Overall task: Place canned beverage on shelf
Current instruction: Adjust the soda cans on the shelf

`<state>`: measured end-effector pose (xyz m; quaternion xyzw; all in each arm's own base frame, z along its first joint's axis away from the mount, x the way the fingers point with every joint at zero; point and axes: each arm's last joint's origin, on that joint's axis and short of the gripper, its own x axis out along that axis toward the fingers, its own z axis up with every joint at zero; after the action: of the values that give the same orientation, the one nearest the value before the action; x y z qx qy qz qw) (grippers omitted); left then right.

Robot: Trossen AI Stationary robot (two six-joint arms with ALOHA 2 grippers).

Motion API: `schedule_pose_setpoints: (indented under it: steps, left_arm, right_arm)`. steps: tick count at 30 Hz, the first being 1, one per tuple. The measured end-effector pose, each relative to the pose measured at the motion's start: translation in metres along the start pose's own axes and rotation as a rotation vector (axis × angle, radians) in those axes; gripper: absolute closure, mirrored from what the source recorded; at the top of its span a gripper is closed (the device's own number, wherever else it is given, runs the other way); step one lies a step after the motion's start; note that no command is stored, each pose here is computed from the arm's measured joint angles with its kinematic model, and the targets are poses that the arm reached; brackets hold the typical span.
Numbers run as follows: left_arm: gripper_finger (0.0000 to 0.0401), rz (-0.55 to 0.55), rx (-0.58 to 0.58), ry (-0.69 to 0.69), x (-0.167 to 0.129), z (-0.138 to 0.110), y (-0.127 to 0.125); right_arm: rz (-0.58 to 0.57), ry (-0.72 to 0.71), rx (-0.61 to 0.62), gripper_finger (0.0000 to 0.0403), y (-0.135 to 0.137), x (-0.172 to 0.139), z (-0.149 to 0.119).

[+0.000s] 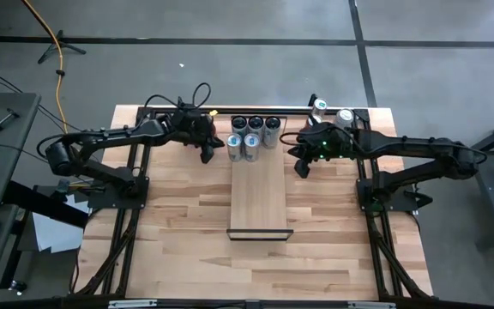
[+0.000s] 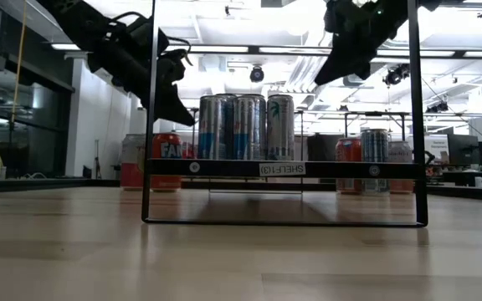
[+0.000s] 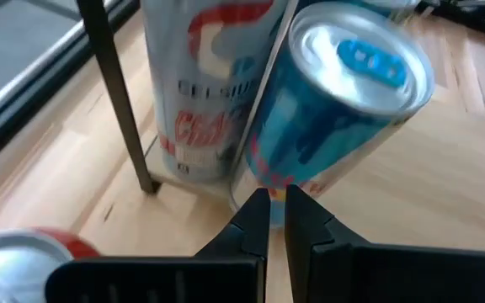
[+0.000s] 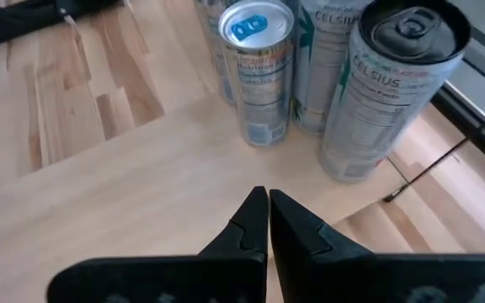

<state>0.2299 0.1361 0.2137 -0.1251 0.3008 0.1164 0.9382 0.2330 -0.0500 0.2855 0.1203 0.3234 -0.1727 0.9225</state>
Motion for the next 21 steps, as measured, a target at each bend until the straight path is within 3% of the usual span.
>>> schedule_pose_setpoints:
  steps: [13, 21]
  left_arm:
    - [0.0401, -0.024, 0.014, -0.053, 0.015, 0.003, -0.002]
    - [0.0401, -0.026, 0.014, -0.043, 0.019, 0.002, -0.007]
  right_arm:
    - [0.013, -0.088, 0.015, 0.0403, 0.003, 0.008, 0.009]
    - [0.01, -0.073, 0.038, 0.0403, 0.006, 0.035, 0.01]
